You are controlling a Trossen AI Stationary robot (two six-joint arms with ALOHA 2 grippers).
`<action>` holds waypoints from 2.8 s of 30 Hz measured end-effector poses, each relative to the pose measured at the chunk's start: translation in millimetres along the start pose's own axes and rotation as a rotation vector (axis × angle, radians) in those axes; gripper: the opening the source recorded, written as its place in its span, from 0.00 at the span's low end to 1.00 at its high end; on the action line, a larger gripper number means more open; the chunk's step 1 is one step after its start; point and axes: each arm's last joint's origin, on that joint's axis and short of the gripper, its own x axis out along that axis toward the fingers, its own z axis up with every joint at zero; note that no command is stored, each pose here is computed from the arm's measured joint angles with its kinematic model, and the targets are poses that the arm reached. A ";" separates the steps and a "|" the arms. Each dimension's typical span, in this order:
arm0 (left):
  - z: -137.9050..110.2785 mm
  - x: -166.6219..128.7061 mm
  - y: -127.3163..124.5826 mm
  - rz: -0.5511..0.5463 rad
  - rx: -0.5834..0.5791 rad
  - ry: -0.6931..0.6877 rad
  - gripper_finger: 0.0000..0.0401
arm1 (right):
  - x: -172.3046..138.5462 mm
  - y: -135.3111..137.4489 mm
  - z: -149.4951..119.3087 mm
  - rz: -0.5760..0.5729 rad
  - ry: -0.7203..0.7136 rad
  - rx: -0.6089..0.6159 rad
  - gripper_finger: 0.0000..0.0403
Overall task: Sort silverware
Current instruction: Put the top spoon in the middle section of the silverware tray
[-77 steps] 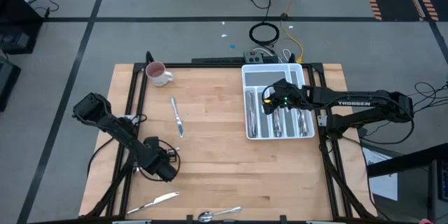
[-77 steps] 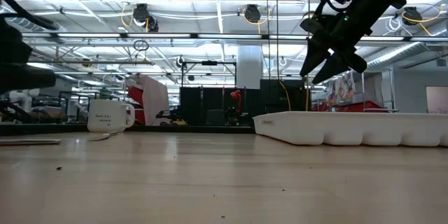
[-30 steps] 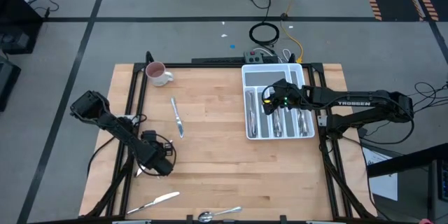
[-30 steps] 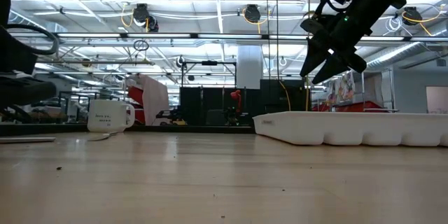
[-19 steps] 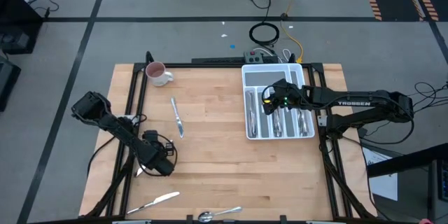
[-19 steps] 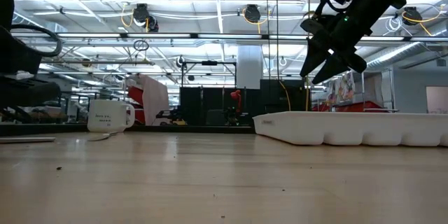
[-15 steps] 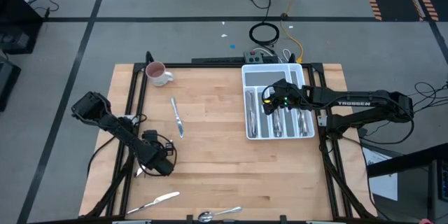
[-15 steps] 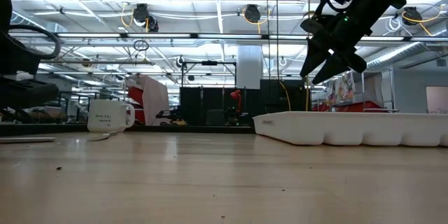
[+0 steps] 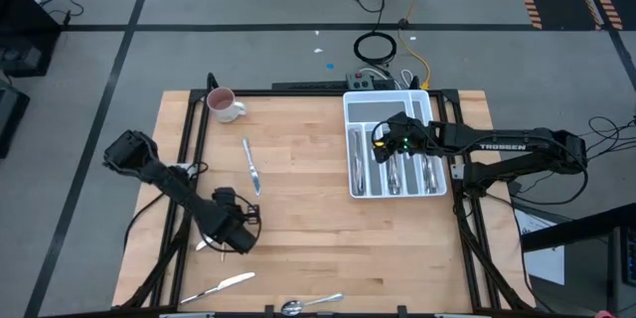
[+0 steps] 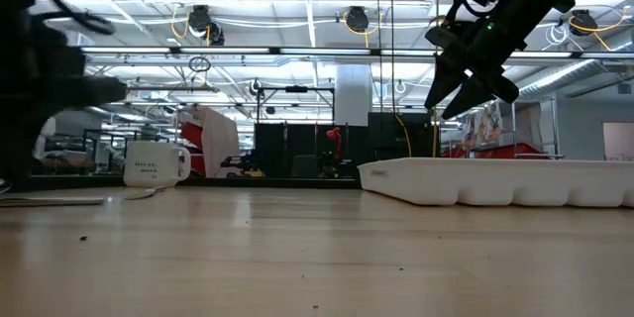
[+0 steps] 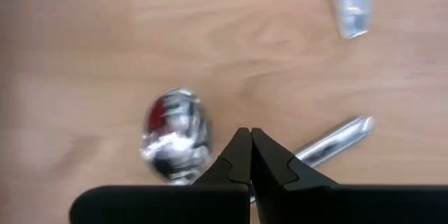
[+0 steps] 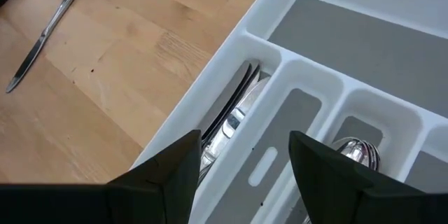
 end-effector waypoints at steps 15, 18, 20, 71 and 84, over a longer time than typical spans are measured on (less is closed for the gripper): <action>48.5 -41.8 -14.3 0.111 0.319 -0.091 0.10 | 4.0 0.6 -1.1 -0.009 0.009 -0.009 0.52; 60.5 -35.1 -12.9 0.062 0.500 -0.044 0.13 | 8.7 0.9 -2.9 -0.023 0.025 -0.016 0.52; 70.0 -30.5 -6.8 0.063 0.597 -0.007 0.14 | 11.8 1.2 -4.1 -0.029 0.038 -0.021 0.52; 84.3 -5.7 21.0 -0.117 1.143 0.416 0.59 | 35.2 12.0 -6.4 0.066 0.082 -0.073 0.52; 82.1 22.1 22.5 -0.240 1.198 0.457 0.58 | 35.3 13.5 -4.7 0.078 0.066 -0.021 0.52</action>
